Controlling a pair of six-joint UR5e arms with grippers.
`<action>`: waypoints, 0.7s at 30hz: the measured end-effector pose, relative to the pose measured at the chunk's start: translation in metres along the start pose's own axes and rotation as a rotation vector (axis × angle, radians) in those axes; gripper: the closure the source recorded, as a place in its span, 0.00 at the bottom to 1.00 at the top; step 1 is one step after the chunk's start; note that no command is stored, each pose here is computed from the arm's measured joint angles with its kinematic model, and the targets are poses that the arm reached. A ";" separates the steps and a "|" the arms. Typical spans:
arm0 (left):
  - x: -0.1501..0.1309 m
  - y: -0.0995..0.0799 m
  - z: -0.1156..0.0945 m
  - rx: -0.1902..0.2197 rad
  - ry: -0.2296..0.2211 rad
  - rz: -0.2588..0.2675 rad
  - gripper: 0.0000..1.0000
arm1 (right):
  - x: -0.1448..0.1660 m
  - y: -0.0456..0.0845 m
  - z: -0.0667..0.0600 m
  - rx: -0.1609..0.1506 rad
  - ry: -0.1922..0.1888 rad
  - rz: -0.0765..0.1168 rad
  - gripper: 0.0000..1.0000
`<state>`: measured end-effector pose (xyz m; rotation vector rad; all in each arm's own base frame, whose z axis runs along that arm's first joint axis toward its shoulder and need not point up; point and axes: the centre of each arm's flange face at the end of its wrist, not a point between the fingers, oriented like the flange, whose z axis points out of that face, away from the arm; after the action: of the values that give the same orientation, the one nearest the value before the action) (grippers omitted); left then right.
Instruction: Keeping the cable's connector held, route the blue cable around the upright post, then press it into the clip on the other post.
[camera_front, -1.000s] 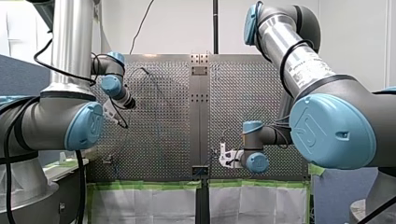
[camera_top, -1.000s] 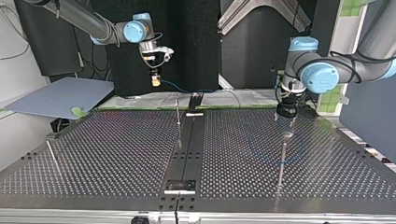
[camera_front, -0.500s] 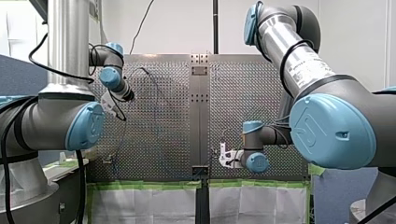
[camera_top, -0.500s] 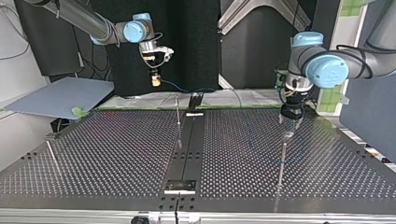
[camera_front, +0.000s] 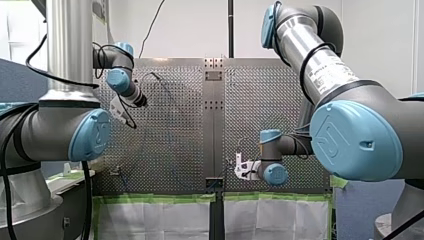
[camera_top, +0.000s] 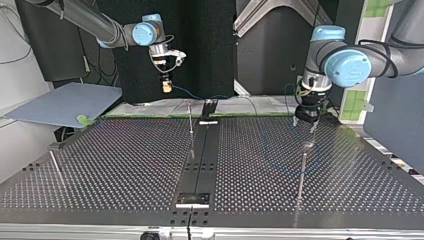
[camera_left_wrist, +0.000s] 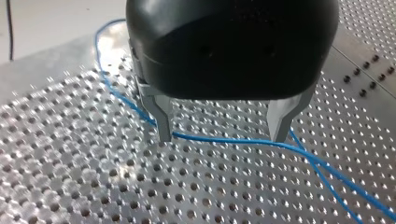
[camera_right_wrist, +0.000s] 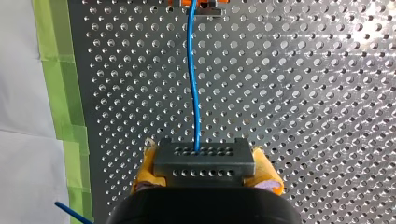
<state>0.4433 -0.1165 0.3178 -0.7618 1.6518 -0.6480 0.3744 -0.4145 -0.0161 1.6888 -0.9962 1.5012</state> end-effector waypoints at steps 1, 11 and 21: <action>-0.001 -0.001 -0.002 0.003 -0.003 -0.003 0.00 | 0.000 0.000 0.000 0.000 0.000 0.000 1.00; -0.011 -0.019 -0.027 0.025 -0.023 0.027 0.00 | 0.000 0.000 0.000 0.001 0.003 0.000 1.00; -0.030 -0.042 -0.051 0.090 -0.064 0.117 0.00 | 0.001 0.000 0.001 0.002 0.004 0.000 1.00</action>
<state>0.4037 -0.1189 0.3788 -0.6105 1.5851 -0.6047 0.3748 -0.4150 -0.0156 1.6861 -0.9930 1.5053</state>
